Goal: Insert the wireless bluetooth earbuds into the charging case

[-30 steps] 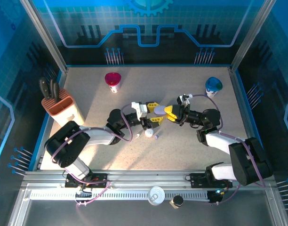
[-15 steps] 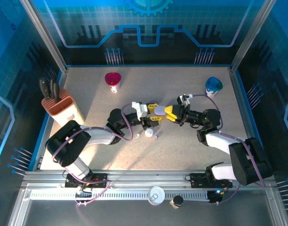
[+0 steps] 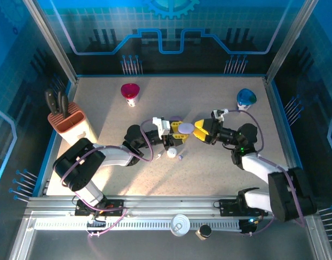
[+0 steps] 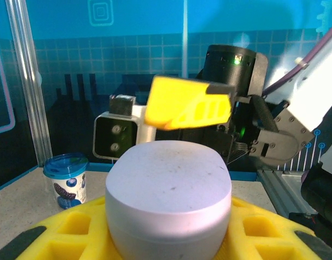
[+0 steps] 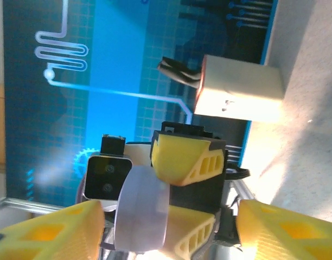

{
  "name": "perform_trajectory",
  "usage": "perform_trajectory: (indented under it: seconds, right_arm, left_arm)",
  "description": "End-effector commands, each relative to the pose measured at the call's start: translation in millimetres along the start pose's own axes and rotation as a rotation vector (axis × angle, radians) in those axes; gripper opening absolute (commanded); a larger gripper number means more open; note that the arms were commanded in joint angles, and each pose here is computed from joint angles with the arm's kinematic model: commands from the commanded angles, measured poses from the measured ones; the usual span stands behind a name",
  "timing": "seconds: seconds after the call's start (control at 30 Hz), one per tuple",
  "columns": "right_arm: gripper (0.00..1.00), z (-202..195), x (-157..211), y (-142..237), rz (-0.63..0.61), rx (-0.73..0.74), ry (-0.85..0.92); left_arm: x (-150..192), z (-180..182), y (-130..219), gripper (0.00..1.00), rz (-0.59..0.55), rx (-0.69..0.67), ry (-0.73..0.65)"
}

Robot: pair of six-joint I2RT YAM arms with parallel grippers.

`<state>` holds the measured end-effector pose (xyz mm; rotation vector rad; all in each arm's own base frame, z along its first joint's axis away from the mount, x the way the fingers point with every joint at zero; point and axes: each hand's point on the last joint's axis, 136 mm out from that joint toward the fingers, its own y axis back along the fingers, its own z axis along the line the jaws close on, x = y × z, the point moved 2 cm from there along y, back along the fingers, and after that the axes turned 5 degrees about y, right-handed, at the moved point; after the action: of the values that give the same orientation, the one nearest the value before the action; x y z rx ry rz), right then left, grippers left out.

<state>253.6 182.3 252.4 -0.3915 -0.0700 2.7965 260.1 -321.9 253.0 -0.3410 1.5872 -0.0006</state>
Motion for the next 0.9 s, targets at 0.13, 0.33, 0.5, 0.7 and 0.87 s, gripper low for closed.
perform_trajectory:
  seconds: [0.13,0.33,0.5,0.7,0.87]
  right_arm:
    - [0.81,11,2,16,0.046,0.263,0.460]
    - [0.93,35,21,4,0.228,0.386,0.922]
    - [0.96,40,41,-14,0.369,0.432,1.276]
    - [0.96,30,31,-24,0.376,0.498,1.304]
    - [0.96,30,19,-21,0.327,0.564,1.312]
  left_arm:
    - [2,-9,9,0.35,0.025,0.055,-0.008]
    - [4,-20,10,0.36,0.046,0.123,0.017]
    - [0,-23,10,0.35,0.042,0.149,0.037]
    - [-2,-27,12,0.35,0.032,0.158,0.019]
    - [-3,-28,13,0.36,0.034,0.165,0.011]
